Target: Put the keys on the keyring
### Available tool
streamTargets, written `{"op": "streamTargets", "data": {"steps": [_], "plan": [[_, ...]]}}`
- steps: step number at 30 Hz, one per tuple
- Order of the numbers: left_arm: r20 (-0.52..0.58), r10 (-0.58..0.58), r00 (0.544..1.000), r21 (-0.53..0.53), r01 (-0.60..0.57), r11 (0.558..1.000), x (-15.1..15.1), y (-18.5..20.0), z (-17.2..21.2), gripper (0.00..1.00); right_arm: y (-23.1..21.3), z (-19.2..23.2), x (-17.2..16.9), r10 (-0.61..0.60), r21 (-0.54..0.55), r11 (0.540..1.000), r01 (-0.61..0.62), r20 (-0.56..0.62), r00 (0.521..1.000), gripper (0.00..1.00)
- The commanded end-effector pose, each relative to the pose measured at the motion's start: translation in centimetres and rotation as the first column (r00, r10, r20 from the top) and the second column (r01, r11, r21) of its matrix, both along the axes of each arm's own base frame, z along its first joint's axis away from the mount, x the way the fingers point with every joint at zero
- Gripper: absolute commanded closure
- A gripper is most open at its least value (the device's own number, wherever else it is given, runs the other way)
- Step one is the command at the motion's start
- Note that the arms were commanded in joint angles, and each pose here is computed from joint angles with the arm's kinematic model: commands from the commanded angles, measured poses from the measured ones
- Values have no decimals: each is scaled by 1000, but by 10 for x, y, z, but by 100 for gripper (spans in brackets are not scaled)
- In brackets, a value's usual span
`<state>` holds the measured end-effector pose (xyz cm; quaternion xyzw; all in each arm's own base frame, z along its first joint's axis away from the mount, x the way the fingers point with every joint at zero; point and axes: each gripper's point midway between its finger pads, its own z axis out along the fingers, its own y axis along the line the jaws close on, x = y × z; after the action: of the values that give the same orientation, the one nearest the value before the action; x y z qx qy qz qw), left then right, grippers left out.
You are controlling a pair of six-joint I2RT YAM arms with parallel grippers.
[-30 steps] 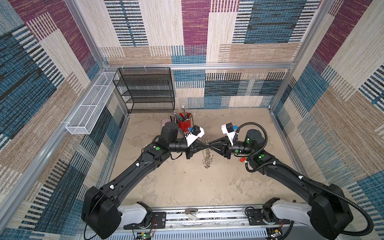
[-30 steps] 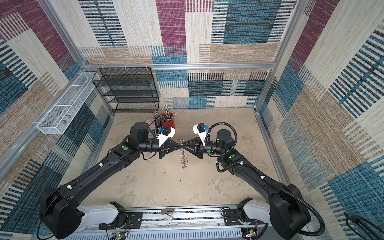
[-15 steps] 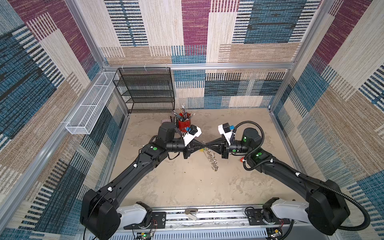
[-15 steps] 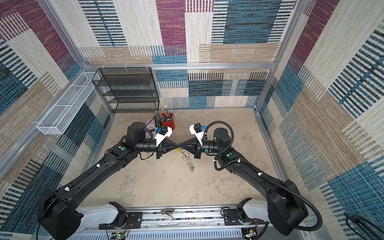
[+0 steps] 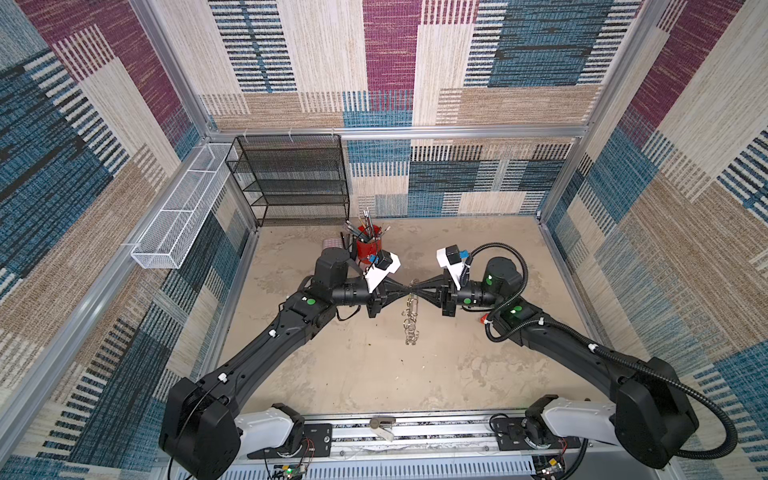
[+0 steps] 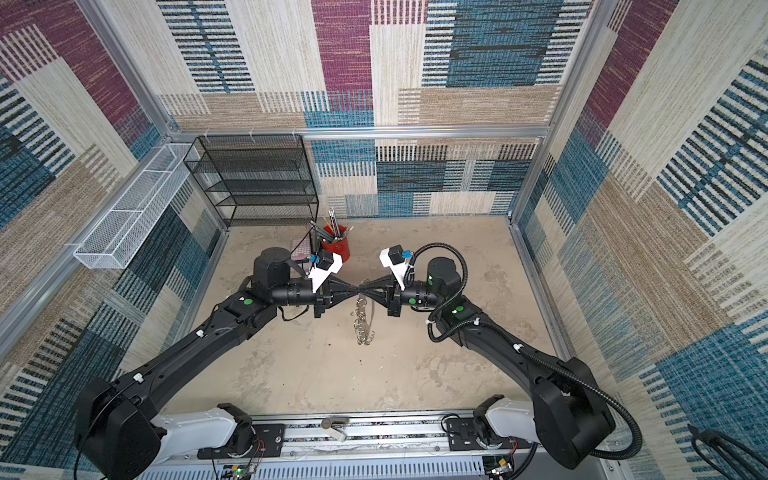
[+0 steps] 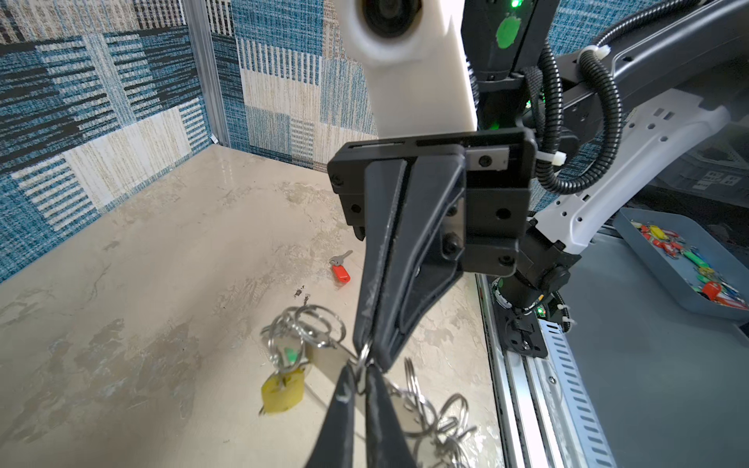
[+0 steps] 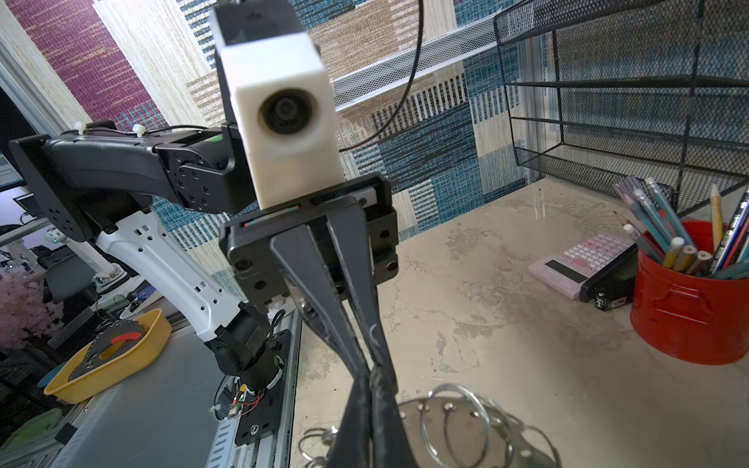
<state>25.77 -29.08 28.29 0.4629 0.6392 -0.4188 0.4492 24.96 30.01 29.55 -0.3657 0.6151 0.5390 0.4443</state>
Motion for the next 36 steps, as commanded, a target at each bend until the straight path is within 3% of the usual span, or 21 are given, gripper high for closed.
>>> {"op": "streamTargets", "data": {"steps": [1,13,24,36], "plan": [[9,10,1000,-34,-10,999,2,0,8,83,1,19,-2,12,54,998,-15,48,999,100],[-10,-1,1000,-101,0,995,-8,11,6,61,-2,28,-9,36,91,995,-41,58,998,100],[16,-55,998,-153,56,987,-21,12,17,47,-1,27,-12,66,113,991,-70,42,997,100],[-1,-74,997,-191,73,979,-17,8,19,52,-1,23,-16,91,126,988,-93,22,996,100]]}}
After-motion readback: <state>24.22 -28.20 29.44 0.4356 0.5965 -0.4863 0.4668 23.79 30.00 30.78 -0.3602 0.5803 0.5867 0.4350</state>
